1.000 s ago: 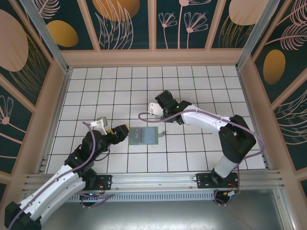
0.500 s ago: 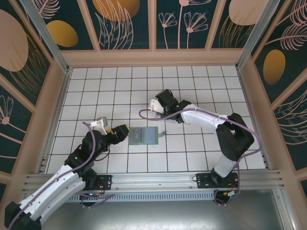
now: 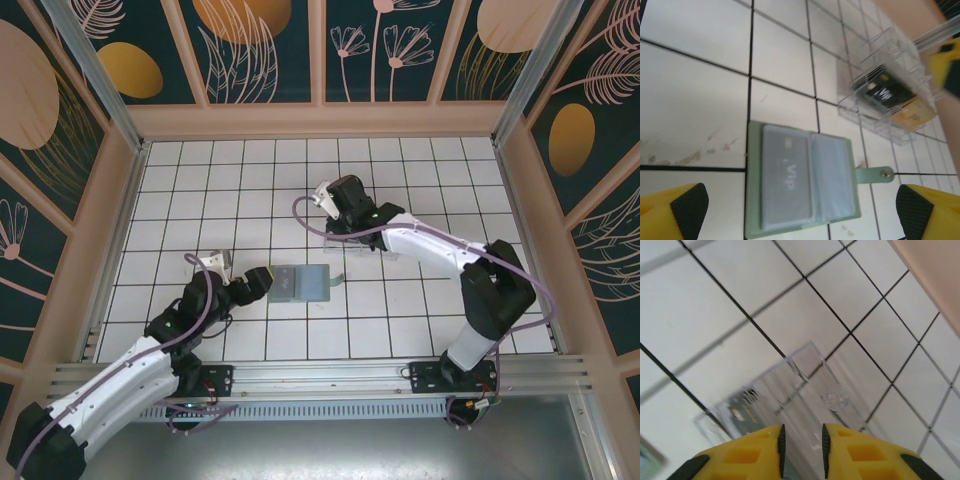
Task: Take the credit cards out of the card holder
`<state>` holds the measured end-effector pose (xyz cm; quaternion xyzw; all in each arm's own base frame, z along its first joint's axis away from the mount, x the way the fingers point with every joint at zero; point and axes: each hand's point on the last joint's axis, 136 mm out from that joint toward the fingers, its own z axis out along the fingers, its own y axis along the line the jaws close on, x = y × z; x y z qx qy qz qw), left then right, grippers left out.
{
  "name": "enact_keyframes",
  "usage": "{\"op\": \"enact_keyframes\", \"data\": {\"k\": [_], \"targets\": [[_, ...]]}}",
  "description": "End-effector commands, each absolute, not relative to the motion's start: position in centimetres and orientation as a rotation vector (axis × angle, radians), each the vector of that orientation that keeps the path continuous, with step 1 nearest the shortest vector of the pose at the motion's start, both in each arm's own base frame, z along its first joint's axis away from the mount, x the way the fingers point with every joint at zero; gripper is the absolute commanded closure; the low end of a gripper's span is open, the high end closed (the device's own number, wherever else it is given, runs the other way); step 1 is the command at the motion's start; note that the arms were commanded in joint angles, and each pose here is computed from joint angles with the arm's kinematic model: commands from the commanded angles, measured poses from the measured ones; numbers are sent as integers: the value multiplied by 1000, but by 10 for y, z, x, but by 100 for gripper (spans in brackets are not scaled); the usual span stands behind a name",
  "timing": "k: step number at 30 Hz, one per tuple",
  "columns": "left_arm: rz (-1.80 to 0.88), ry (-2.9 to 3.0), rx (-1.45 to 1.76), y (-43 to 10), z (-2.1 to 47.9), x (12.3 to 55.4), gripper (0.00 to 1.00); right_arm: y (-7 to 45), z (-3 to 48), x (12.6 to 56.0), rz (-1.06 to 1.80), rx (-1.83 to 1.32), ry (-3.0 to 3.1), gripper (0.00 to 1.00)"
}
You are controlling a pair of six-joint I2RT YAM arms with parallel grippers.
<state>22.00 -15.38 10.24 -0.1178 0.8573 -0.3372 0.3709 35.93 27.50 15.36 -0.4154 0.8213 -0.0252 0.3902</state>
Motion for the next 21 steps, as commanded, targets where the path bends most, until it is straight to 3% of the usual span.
{"op": "enact_keyframes", "data": {"k": [1, 8, 14, 21], "targets": [[-942, 2205, -299, -166, 101, 220, 3, 294, 164, 323, 259, -844, 2160, 77], [-1012, 2280, -300, -182, 88, 218, 15, 303, 110, 268, 462, -722, 2324, 81], [-1046, 2324, -302, -191, 81, 219, 17, 312, 54, 245, 480, -684, 2482, 82], [-1037, 2368, -299, -199, 75, 226, 17, 312, 26, 238, 426, -694, 2523, 89]]}}
